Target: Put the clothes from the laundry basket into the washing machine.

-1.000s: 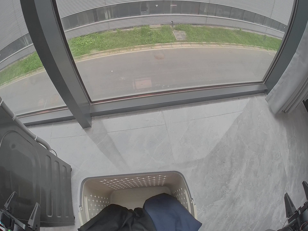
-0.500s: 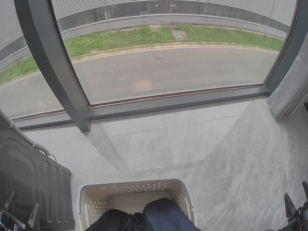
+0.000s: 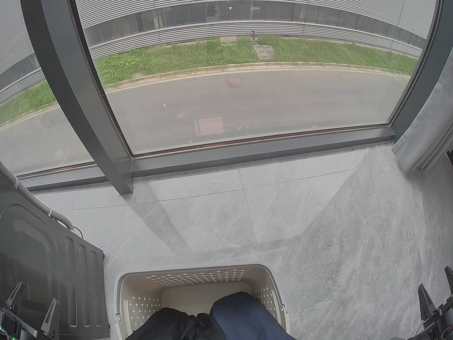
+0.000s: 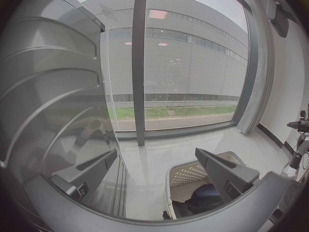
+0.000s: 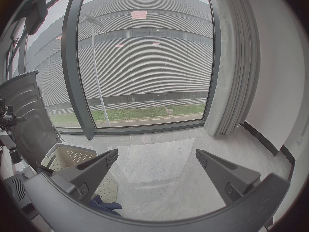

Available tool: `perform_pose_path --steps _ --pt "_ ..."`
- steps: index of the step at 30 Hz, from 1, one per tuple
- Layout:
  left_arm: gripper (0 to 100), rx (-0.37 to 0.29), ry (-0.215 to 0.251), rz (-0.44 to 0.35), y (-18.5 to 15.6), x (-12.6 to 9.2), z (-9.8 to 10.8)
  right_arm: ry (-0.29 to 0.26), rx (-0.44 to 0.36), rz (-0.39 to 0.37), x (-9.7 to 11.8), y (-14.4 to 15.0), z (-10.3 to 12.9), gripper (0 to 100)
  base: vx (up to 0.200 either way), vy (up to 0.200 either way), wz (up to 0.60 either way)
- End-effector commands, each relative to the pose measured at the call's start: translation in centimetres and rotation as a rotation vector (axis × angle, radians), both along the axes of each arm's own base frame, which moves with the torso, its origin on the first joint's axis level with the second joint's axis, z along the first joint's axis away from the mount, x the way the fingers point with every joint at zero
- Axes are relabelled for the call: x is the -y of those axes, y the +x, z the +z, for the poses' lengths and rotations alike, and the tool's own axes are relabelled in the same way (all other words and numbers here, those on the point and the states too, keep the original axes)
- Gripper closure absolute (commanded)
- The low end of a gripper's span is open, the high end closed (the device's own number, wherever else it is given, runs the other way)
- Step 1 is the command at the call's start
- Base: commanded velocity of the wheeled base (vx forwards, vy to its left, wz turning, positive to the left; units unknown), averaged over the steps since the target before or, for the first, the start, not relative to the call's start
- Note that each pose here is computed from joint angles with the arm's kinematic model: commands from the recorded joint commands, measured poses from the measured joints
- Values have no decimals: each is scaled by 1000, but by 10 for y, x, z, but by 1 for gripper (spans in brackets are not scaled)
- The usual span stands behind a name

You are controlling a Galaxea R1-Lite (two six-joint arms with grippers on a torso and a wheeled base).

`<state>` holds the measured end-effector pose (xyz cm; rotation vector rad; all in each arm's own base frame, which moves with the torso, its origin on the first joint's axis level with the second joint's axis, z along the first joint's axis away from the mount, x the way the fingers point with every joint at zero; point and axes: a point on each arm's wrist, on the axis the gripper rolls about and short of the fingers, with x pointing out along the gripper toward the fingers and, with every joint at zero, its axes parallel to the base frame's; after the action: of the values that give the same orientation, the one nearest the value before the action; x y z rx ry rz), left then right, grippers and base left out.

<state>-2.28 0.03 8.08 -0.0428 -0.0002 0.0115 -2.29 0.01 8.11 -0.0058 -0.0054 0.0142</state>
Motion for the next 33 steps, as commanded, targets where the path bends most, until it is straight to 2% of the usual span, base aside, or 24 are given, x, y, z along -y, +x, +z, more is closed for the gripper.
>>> perform_pose_path --steps 1,27,33 --pt "0 -6 0 1 0 0 -5 0 -2 1 0 0 -5 0 0 0 0" --pt "0 -6 0 1 0 0 -5 0 -4 3 0 0 -5 0 0 0 0" --pt "0 -6 -2 1 0 0 -5 -2 -4 4 0 0 -5 0 -200 0 0"
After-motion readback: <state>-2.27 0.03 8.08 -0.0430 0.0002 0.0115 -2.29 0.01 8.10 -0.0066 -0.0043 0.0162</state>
